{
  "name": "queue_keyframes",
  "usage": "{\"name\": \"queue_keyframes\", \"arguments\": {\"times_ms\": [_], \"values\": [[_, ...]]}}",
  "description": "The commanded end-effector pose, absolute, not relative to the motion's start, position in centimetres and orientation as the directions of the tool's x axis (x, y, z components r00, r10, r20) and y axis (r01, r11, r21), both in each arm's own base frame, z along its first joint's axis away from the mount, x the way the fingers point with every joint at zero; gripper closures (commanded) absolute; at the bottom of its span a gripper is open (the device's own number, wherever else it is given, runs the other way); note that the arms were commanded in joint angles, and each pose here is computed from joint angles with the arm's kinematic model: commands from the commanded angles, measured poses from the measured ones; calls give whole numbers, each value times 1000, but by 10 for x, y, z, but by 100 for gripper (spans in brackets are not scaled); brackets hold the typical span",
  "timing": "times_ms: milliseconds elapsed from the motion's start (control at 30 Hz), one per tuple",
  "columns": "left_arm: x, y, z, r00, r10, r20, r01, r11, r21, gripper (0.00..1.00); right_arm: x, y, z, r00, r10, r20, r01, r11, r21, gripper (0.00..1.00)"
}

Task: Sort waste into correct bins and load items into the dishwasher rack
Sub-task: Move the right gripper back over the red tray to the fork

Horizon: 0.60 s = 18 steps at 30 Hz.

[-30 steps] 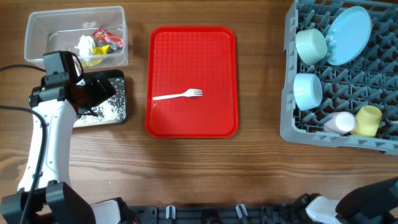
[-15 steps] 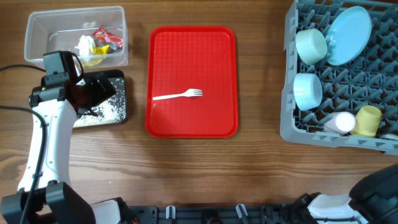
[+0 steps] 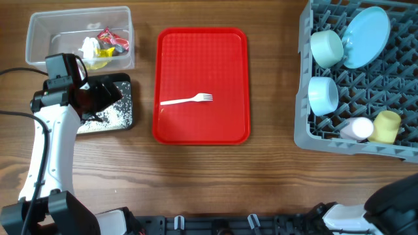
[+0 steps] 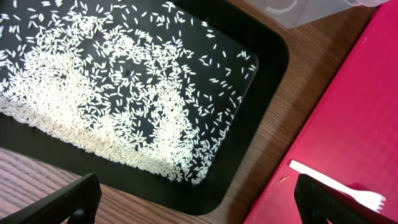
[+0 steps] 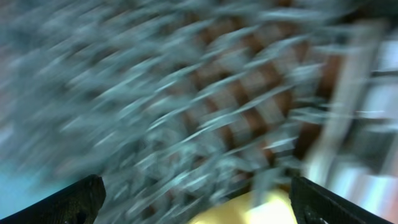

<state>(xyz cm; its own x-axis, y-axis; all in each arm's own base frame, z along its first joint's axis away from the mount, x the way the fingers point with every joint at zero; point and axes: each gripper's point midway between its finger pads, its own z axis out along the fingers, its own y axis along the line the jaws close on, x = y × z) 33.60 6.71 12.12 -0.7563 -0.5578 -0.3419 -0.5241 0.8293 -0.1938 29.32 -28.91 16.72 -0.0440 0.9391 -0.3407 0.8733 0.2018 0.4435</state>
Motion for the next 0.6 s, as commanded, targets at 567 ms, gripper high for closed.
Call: {"name": "queue_keyframes", "arguments": {"times_ms": [567], "values": [[335,65,118,-760,-564,-321,-527,825,-203,0,433,174,296,-550,243,-799,-168,905,391,0]]}}
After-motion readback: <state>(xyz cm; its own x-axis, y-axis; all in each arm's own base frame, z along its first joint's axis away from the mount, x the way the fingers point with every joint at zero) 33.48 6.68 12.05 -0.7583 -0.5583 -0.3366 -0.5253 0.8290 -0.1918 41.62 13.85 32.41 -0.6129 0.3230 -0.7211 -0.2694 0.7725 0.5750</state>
